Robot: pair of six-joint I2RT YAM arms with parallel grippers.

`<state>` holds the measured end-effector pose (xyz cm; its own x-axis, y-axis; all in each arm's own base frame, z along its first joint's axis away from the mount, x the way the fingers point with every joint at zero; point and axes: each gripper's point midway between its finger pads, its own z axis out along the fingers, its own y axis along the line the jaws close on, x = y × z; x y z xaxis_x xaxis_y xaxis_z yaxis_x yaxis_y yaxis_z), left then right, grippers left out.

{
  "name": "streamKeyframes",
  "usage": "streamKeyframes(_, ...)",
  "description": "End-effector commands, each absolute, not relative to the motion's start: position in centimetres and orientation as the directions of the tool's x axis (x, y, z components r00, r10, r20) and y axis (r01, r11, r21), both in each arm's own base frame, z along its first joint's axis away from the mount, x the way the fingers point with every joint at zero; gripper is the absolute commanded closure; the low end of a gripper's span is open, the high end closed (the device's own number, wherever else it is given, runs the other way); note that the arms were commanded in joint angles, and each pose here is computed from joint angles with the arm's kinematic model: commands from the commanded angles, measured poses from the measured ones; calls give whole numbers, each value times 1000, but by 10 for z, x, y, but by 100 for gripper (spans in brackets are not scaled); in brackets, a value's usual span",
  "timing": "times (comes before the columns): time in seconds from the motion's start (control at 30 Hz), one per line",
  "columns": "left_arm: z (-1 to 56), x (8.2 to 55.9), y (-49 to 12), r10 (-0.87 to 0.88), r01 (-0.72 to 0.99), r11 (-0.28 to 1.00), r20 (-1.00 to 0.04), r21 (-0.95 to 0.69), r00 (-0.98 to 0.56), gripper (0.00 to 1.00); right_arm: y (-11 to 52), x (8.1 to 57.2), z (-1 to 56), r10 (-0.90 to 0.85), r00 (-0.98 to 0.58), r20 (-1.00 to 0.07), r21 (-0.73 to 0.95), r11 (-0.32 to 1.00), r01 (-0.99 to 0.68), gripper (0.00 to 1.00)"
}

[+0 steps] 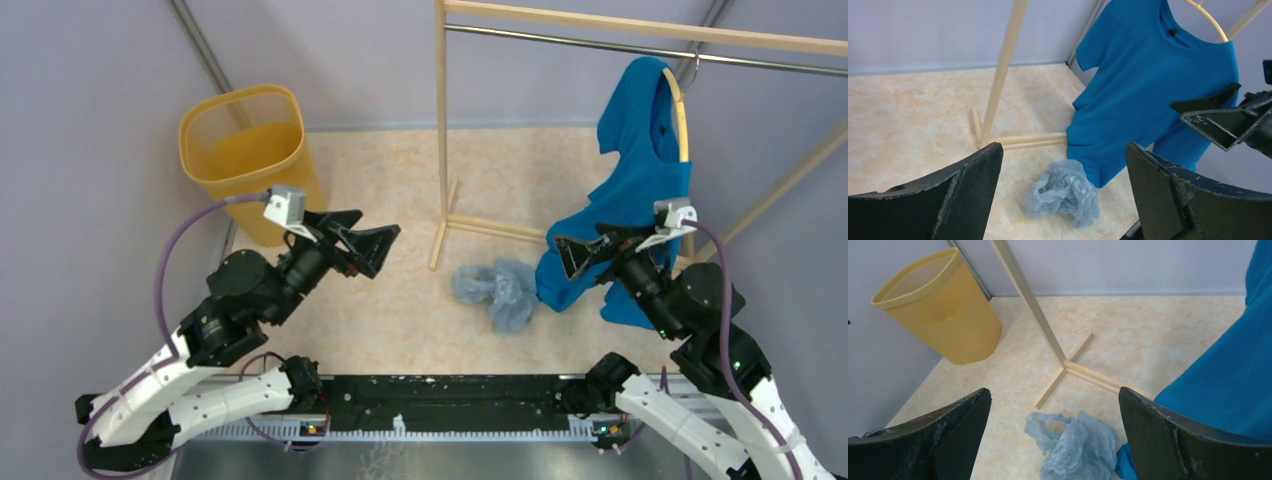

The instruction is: Put the trash bags into the trash bin

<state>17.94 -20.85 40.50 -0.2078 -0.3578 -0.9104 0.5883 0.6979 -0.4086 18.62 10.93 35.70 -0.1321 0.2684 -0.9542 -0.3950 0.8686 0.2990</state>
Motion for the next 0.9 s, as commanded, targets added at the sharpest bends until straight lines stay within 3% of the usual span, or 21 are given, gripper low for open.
streamKeyframes(0.0, 399, 186, -178, -326, 507, 784, -933, -358, -154, 2, 100, 178, 372, 287, -82, -954, 295, 867, -400, 1)
streamKeyframes(0.3, 380, 192, -173, -303, 442, 822, -934, -357, -192, 2, 124, 182, 358, 220, -148, -964, 264, 841, -473, 1)
streamKeyframes(0.53, 329, 199, -211, -234, 465, 812, -926, -353, -296, 2, 186, 185, 301, 49, -385, -922, 298, 725, -621, 1)
streamKeyframes(0.87, 223, 189, -293, -182, 525, 684, -815, -507, -551, 2, 177, 202, 221, -56, -553, -831, 254, 847, -468, 1)
